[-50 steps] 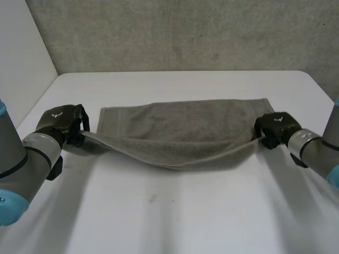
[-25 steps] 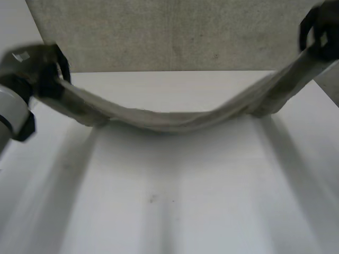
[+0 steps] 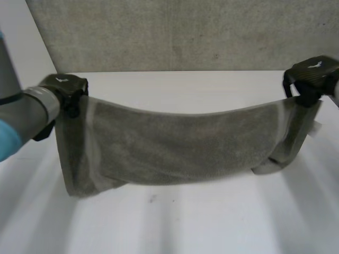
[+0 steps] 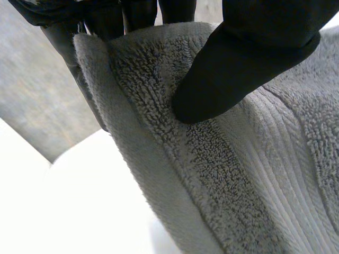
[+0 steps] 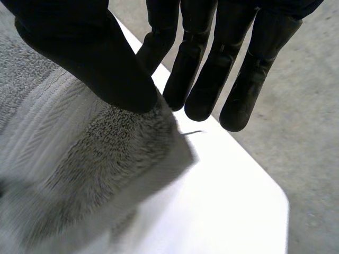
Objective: Fold the towel.
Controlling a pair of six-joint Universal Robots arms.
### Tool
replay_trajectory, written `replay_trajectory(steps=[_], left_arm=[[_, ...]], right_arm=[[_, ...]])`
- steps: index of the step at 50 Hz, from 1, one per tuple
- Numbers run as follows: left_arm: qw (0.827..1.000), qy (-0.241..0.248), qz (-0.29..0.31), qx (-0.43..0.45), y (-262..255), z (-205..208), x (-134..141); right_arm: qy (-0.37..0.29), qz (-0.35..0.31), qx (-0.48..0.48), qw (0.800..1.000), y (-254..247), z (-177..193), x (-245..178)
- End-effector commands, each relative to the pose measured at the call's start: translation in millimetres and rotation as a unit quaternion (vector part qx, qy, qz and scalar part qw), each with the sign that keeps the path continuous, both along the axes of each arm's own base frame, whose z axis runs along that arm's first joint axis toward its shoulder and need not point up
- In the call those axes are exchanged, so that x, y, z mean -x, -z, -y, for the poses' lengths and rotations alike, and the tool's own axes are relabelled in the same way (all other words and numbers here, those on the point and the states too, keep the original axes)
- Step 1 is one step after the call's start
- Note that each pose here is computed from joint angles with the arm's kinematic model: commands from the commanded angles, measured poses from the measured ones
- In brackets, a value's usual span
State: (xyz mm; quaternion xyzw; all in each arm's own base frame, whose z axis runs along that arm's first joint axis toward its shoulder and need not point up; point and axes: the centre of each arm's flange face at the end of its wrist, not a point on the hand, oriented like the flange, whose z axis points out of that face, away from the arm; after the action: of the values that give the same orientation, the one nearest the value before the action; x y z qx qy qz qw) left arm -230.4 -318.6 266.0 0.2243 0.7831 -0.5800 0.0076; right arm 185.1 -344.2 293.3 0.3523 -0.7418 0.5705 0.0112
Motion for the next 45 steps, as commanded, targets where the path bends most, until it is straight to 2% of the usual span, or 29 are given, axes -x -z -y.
replay_trajectory(steps=[1,2,4,5,7,8,9,10,11,12,13,15,17,19,20,21,22,23,24,25,26,27,28,29,33,34,36,39,45], left_arm=[[0.999,0.005,-0.021,0.038,13.2,55.8,23.3],[0.999,0.005,-0.021,0.038,13.1,55.9,23.4],[0.992,0.005,-0.052,0.114,-14.7,79.5,32.2],[0.992,0.005,-0.053,0.115,-14.9,79.6,32.2],[0.973,0.005,-0.105,0.207,-61.5,92.2,37.0],[0.973,0.005,-0.105,0.207,-61.8,92.3,37.0],[0.958,0.005,-0.139,0.249,-87.4,93.3,37.2],[0.958,0.005,-0.139,0.25,-87.6,93.3,37.2],[0.943,0.008,-0.174,0.285,-111.4,90.9,37.2],[0.928,0.012,-0.204,0.312,-133.8,85.3,36.0],[0.928,0.012,-0.204,0.313,-134.0,85.3,36.0],[0.907,0.023,-0.246,0.341,-167.8,66.8,35.6],[0.905,0.024,-0.258,0.337,-175.5,58.8,33.5],[0.91,0.022,-0.259,0.324,-176.1,52.9,32.0],[0.92,0.018,-0.255,0.297,-168.7,49.4,30.1],[0.92,0.018,-0.255,0.296,-168.7,49.3,30.1],[0.934,0.013,-0.245,0.261,-156.6,45.6,29.0],[0.947,0.005,-0.233,0.221,-142.7,41.0,26.7],[0.947,0.005,-0.233,0.221,-142.5,41.0,26.7],[0.959,-0.002,-0.22,0.18,-126.6,37.1,24.2],[0.969,-0.012,-0.204,0.138,-107.4,34.7,19.2],[0.969,-0.012,-0.204,0.138,-107.2,34.7,19.1],[0.977,-0.019,-0.189,0.096,-87.4,29.2,15.9],[0.983,-0.025,-0.174,0.058,-67.5,21.6,13.4],[0.988,-0.035,-0.149,0.001,-30.7,8.4,6.9],[0.989,-0.044,-0.141,-0.017,-15.7,4.6,1.4],[0.989,-0.051,-0.136,-0.032,-3.0,1.2,-3.7],[0.989,-0.05,-0.131,-0.05,14.8,-7.8,-6.6],[0.989,-0.023,-0.138,-0.056,16.3,-27.8,-3.9]], right_arm=[[0.022,0.069,0.051,0.996,32.2,50.1,-18.2],[0.029,0.089,0.081,0.992,27.3,60.9,-19.2],[0.033,0.107,0.122,0.986,16.2,69.9,-20.9],[0.033,0.107,0.122,0.986,16.1,69.9,-20.9],[0.042,0.15,0.221,0.963,-18.5,82.7,-22.7],[0.042,0.151,0.221,0.963,-18.7,82.7,-22.7],[0.044,0.17,0.275,0.945,-42.9,82.9,-22.8],[0.042,0.187,0.321,0.927,-67.4,79.4,-21.3],[0.042,0.187,0.321,0.927,-67.7,79.4,-21.3],[0.039,0.199,0.355,0.913,-87.2,73.9,-20.1],[0.034,0.205,0.374,0.904,-101.4,67.0,-20.0],[0.03,0.207,0.382,0.9,-110.5,60.6,-19.6],[0.025,0.207,0.384,0.9,-115.8,54.4,-20.0],[0.017,0.204,0.379,0.903,-117.8,48.1,-20.4],[0.007,0.201,0.368,0.908,-117.1,41.7,-21.1],[-0.003,0.197,0.347,0.917,-111.5,35.8,-22.1],[-0.003,0.197,0.347,0.917,-111.4,35.7,-22.1],[-0.012,0.192,0.322,0.927,-104.6,29.7,-22.8],[-0.013,0.192,0.322,0.927,-104.6,29.7,-22.8],[-0.024,0.184,0.291,0.938,-95.0,23.6,-24.8],[-0.024,0.184,0.291,0.939,-95.0,23.5,-24.9],[-0.035,0.176,0.248,0.952,-80.5,17.6,-26.2],[-0.047,0.17,0.197,0.964,-63.6,11.0,-28.2],[-0.047,0.17,0.197,0.964,-63.4,11.0,-28.2],[-0.054,0.133,0.089,0.986,-20.0,-4.5,-28.5],[-0.054,0.133,0.089,0.986,-19.8,-4.5,-28.5],[-0.054,0.089,0.042,0.994,10.3,-12.9,-25.6],[-0.047,0.068,0.0,0.997,40.4,-14.4,-19.8],[-0.026,0.086,-0.071,0.993,81.5,-16.3,-19.2]])
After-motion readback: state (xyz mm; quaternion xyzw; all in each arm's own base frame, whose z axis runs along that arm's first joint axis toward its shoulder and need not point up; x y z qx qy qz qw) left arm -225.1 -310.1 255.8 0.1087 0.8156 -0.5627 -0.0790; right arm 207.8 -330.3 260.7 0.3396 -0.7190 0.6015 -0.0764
